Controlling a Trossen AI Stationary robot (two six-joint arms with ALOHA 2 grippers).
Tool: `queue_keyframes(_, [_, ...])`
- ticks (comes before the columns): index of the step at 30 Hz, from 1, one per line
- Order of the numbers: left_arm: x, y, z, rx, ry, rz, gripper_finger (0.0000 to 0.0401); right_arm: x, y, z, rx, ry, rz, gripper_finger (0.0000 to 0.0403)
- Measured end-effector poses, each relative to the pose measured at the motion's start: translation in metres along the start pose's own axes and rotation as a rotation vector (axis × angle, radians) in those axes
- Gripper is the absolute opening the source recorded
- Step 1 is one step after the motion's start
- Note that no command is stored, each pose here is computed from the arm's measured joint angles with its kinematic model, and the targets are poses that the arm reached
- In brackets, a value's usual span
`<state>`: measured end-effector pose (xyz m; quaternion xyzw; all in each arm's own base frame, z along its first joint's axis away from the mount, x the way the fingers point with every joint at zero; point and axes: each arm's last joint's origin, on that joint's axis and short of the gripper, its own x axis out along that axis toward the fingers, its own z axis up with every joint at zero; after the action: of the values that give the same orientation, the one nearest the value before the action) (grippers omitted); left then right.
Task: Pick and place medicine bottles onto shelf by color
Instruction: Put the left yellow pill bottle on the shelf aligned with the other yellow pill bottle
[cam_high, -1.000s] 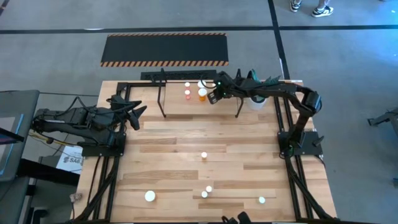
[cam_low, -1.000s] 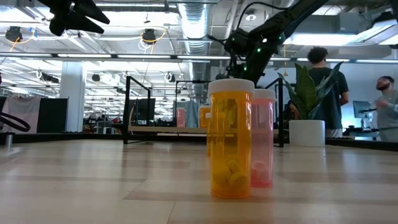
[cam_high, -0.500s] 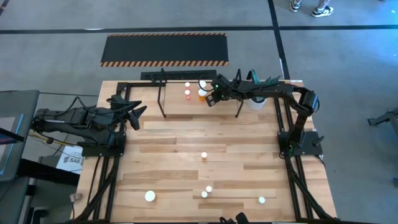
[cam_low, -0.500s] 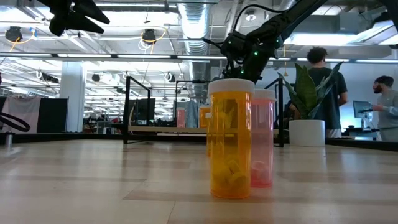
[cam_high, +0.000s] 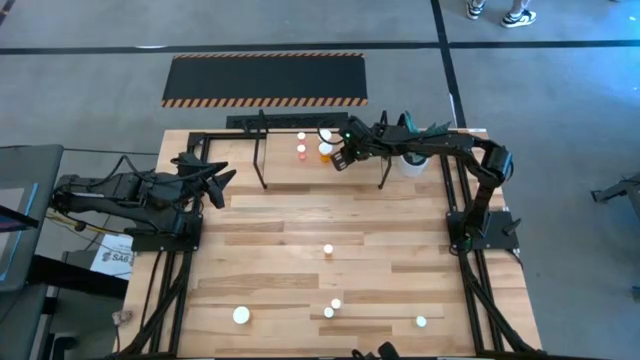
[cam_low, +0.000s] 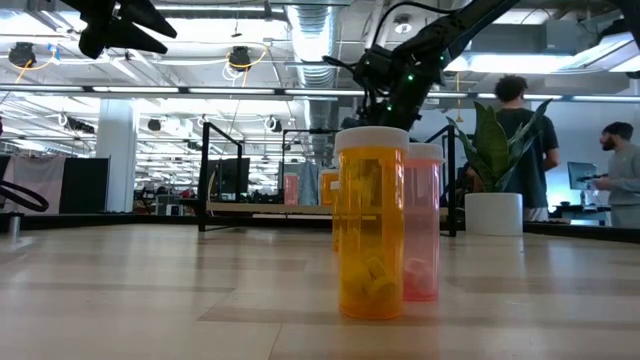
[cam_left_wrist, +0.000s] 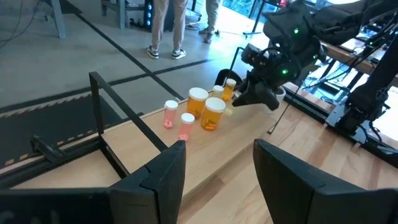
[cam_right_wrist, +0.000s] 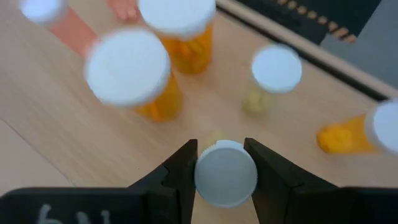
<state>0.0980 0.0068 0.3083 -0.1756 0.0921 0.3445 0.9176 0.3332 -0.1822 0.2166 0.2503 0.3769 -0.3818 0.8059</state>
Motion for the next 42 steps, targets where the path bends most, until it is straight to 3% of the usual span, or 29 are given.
queue_keyframes(42, [0.000,0.000,0.000,-0.010,0.010,-0.012,0.0174,0.009,-0.004,0.005,0.020,-0.040,0.000,0.0148])
